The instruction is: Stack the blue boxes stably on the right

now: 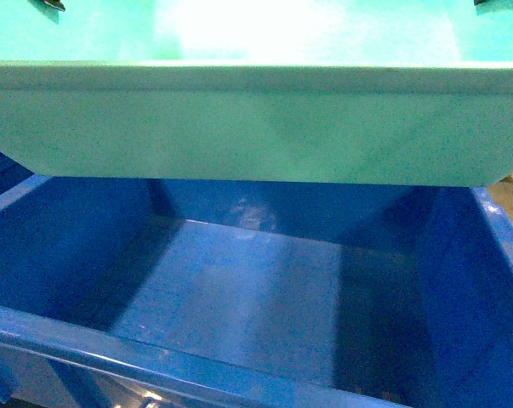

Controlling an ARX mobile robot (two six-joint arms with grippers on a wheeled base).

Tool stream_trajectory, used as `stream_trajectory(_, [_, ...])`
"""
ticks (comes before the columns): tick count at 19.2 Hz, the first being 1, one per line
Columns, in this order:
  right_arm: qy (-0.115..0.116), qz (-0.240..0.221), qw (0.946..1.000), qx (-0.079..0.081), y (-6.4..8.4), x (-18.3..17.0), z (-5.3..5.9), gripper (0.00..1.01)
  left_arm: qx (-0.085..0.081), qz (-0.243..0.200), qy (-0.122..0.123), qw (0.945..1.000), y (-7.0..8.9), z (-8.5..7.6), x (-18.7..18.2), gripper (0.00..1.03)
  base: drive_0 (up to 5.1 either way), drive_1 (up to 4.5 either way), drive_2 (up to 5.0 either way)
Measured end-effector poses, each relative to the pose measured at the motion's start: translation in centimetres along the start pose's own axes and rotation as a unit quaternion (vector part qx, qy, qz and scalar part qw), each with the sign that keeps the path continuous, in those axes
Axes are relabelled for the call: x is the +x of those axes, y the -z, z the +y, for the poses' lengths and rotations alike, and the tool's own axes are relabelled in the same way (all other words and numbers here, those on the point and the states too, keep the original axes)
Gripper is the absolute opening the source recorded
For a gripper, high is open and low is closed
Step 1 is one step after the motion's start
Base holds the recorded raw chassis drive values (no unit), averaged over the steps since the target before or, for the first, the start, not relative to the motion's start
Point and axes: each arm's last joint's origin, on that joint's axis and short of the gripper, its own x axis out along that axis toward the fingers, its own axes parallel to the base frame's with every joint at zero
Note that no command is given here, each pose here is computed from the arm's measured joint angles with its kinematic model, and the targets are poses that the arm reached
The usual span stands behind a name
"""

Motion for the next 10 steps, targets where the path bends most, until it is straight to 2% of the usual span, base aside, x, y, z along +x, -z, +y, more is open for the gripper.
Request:
stream_trajectory(2, [0.006,0.02,0.9998,0.006,0.4,0.0,-0.2,0.02,0.003,0.014,0.014,0.9998,0.1,0.0,0.6,0.02,0.0,0.0,0.0])
stream_trajectory(6, [0.025,0.071,0.997,0.019,1.3,0.9,-0.4,0.02,0.013,0.07,0.037,0.9968,0.8,0.4,3.0,0.02,0.0,0.0,0.0])
stream_trajectory(8, [0.023,0.102,0.994,0.032,1.8,1.6,-0.7,0.02,0.02,0.093,0.043,0.9945,1.2,0.8,3.8,0.02,0.0,0.0,0.0])
stream_trajectory(10, [0.02,0.122,0.9914,0.043,2.6,2.3,-0.9,0.02,0.035,0.097,0.042,0.9938,1.2,1.2,4.4,0.02,0.0,0.0,0.0])
